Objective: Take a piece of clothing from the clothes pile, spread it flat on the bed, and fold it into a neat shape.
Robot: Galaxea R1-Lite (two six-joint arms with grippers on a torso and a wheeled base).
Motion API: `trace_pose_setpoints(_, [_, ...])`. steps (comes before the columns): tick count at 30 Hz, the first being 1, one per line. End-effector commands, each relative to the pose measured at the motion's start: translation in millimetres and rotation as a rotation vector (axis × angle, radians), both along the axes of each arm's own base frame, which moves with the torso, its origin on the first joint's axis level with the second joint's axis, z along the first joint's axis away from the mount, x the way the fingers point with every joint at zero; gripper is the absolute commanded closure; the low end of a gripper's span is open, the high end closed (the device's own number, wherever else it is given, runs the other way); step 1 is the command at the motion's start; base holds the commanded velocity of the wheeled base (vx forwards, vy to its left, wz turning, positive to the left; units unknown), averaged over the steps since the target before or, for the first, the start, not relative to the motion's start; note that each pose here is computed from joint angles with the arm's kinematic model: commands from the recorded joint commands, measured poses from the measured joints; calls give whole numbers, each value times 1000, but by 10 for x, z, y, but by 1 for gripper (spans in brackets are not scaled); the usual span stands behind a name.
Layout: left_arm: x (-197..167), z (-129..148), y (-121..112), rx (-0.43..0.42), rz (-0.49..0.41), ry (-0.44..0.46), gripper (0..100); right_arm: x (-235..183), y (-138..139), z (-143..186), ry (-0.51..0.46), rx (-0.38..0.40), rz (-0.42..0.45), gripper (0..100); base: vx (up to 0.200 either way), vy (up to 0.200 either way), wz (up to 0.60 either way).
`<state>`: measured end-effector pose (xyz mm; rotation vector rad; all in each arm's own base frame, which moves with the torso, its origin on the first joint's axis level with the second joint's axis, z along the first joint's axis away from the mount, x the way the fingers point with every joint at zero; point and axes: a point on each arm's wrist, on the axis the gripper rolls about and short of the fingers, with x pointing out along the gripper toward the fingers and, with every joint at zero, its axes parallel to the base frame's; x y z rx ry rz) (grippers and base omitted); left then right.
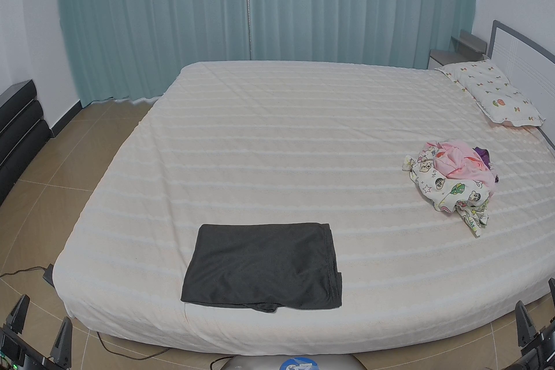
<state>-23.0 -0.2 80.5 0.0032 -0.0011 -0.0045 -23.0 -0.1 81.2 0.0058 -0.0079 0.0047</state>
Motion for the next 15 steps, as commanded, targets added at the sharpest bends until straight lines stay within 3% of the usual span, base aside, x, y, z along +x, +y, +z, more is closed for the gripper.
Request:
trace_pose_setpoints(1, [9, -45, 0, 0, 0, 12, 0, 2, 0, -51, 2, 3, 1, 0, 0, 0, 0])
trace_pose_setpoints(15, [9, -45, 0, 0, 0, 12, 0, 2, -2, -51, 2, 14, -6, 0, 0, 0, 0])
